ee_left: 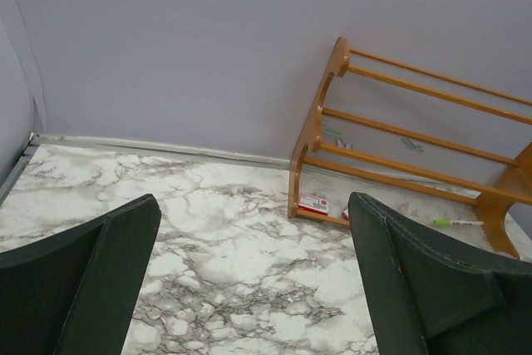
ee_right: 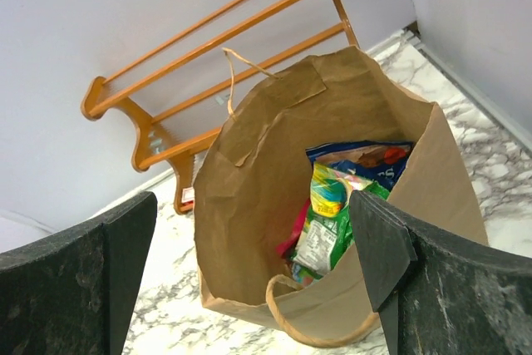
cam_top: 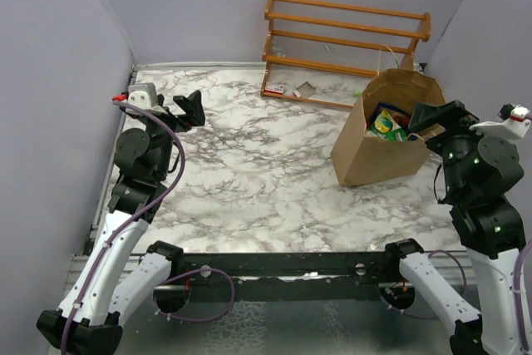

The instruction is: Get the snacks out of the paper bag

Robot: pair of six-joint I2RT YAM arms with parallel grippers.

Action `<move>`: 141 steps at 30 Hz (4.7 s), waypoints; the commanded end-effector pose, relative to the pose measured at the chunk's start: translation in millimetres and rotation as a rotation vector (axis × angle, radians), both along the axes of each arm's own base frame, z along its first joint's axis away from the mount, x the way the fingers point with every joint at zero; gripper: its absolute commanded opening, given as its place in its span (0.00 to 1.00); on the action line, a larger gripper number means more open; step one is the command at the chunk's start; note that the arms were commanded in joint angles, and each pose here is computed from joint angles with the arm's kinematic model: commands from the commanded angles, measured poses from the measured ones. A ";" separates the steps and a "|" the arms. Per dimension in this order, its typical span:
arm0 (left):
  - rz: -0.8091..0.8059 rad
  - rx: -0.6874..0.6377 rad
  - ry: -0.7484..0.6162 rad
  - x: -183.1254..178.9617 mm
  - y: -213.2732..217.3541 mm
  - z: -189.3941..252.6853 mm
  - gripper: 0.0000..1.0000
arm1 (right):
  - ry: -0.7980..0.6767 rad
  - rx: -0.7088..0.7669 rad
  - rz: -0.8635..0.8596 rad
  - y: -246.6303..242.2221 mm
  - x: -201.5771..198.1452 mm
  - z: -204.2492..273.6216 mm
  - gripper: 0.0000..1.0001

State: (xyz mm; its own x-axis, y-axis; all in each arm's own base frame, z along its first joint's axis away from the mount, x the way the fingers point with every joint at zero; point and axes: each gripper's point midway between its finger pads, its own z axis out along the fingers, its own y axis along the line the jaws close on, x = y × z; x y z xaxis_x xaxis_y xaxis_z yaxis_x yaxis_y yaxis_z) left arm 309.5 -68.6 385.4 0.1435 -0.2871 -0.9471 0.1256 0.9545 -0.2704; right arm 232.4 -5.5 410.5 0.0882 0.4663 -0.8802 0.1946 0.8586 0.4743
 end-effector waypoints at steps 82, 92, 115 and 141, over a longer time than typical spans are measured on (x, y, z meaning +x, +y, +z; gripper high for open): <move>-0.019 -0.014 0.019 9.0 -5.5 -12.7 0.99 | -0.281 -0.181 -0.056 -11.6 6.4 65.5 0.01; -0.020 -0.013 0.018 8.8 -5.5 -12.8 0.99 | -0.334 -0.385 0.257 46.3 20.2 82.4 0.01; -0.025 -0.005 0.043 13.9 -8.2 -19.8 0.99 | -0.367 -0.418 1.067 187.4 9.8 46.6 0.01; -0.425 -0.231 0.460 -7.1 -88.9 -87.0 0.99 | -0.216 -0.356 1.024 184.2 25.4 21.8 0.01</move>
